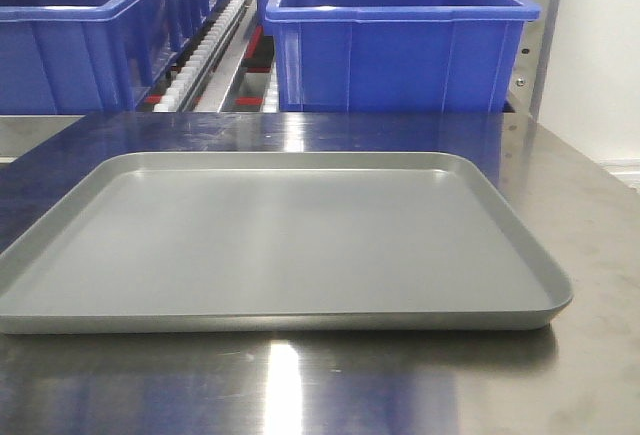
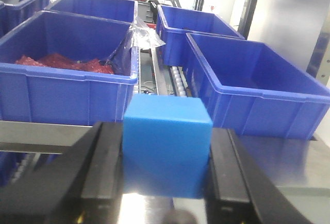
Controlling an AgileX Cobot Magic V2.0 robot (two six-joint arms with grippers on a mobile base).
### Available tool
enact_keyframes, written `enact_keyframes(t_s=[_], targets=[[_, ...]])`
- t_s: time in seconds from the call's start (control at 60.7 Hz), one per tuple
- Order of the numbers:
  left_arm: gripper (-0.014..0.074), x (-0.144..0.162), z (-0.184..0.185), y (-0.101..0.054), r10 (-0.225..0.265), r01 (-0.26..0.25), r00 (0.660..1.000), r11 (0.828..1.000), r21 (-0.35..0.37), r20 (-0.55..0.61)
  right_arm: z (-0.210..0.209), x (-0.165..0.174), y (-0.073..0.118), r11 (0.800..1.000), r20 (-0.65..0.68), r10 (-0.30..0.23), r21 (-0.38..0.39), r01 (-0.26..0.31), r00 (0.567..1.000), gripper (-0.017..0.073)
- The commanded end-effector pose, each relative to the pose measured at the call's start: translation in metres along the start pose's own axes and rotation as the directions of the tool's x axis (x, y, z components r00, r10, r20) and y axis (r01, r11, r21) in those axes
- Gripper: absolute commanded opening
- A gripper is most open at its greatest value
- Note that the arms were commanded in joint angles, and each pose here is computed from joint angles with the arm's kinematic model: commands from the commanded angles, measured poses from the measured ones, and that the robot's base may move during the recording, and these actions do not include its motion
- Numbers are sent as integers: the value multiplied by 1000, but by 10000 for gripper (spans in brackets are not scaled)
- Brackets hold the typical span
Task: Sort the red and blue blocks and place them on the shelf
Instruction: 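Lift the blue cube with the left gripper and hold it up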
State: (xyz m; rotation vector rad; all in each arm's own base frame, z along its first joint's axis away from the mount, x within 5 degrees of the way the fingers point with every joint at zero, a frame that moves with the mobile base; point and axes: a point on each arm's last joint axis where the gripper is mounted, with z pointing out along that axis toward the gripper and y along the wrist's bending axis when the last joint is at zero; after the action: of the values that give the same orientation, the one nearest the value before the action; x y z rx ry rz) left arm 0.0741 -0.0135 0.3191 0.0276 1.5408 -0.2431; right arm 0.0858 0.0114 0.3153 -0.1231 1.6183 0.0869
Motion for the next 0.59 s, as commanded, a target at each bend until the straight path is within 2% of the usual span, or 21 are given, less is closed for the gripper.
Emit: enact_keyframes(t_s=[0.0, 0.576], targets=[[128, -17, -1, 0, 7, -6, 993, 1000, -10, 114, -2, -17, -1, 1000, 113, -11, 10, 9, 994, 109], [124, -17, -1, 0, 7, -6, 993, 1000, -10, 114, -2, -17, -1, 1000, 113, -11, 10, 9, 994, 109]])
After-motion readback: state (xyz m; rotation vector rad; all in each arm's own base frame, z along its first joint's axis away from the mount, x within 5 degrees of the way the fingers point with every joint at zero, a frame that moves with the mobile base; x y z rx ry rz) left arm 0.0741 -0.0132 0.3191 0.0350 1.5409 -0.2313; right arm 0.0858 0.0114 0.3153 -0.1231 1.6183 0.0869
